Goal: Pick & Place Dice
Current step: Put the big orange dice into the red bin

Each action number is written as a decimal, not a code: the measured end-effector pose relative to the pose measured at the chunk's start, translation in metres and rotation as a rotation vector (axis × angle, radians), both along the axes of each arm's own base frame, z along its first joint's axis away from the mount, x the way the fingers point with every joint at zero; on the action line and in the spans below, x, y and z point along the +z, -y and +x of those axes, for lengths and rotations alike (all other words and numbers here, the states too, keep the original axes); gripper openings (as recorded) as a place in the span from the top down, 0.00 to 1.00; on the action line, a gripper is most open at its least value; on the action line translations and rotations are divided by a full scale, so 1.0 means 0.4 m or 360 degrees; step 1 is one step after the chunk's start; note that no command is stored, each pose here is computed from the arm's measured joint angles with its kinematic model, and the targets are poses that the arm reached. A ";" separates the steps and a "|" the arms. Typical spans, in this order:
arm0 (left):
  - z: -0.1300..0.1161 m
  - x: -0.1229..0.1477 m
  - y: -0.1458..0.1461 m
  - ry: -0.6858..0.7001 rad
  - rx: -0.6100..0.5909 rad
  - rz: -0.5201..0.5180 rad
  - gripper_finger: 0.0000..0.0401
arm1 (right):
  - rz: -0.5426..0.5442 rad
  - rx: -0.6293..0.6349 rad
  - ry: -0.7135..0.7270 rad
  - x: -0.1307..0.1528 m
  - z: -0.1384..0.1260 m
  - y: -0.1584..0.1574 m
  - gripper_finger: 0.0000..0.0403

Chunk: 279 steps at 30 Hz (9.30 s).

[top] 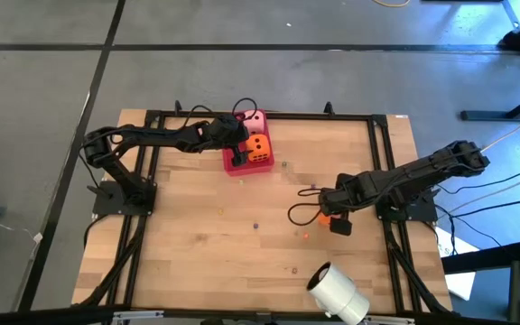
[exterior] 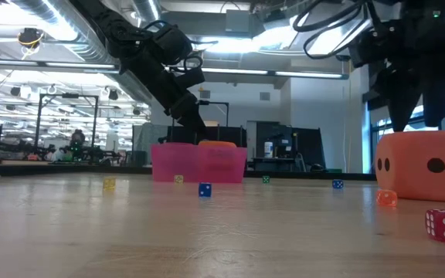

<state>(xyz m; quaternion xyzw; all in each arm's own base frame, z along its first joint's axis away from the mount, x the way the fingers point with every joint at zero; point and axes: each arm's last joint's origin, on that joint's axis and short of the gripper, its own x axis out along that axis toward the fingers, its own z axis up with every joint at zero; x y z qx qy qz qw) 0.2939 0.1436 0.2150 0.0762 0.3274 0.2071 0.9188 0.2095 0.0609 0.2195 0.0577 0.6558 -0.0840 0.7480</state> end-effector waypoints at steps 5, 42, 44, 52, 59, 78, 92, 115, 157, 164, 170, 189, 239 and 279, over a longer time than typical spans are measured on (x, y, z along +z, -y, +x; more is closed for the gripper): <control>0.000 0.000 0.000 0.0000 0.0000 0.0000 0.00 | 0.0038 -0.0031 0.0012 0.000 0.002 -0.002 0.01; 0.000 0.000 0.000 0.0000 0.0000 0.0000 0.00 | 0.0021 -0.0078 -0.0004 -0.032 -0.007 0.002 0.01; 0.000 0.000 0.000 0.0000 0.0000 0.0000 0.00 | 0.0024 -0.0077 -0.0003 -0.032 -0.007 0.001 0.01; 0.000 0.000 0.000 0.0000 0.0000 0.0000 0.00 | 0.0017 -0.0075 0.0003 -0.032 -0.007 0.002 0.01; 0.000 0.000 0.000 0.0000 -0.0001 0.0000 0.00 | 0.0000 -0.0093 0.0061 -0.056 -0.007 0.004 0.01; 0.000 0.000 0.000 0.0000 -0.0001 0.0000 0.00 | -0.0023 -0.0198 0.0092 -0.062 -0.007 0.003 0.10; 0.000 0.000 0.000 0.0000 0.0000 0.0000 0.00 | -0.0032 -0.0208 0.0113 -0.060 -0.003 0.003 0.27; 0.001 0.001 0.000 0.0022 0.0013 -0.0016 0.00 | 0.0117 -0.0208 0.0179 -0.038 0.064 -0.035 0.38; 0.000 0.000 0.001 0.0059 0.0077 -0.0098 0.00 | 0.0100 0.0255 0.0214 0.031 0.085 -0.080 0.10; 0.000 0.000 0.001 0.0059 0.0076 -0.0098 0.00 | 0.0046 0.0333 0.0289 0.035 0.094 -0.081 0.09; 0.000 0.000 0.001 0.0059 0.0076 -0.0097 0.00 | 0.0049 0.0374 0.0298 0.036 0.089 -0.097 0.09; 0.000 0.000 0.001 0.0059 0.0075 -0.0096 0.00 | -0.0081 0.0889 0.0373 0.040 0.067 -0.164 0.01; 0.000 0.000 0.001 0.0060 0.0076 -0.0097 0.00 | 0.0013 0.0924 0.0122 0.000 0.088 -0.137 0.01; 0.000 0.000 0.001 0.0060 0.0075 -0.0097 0.00 | 0.0050 0.1047 0.0052 -0.005 0.099 -0.139 0.01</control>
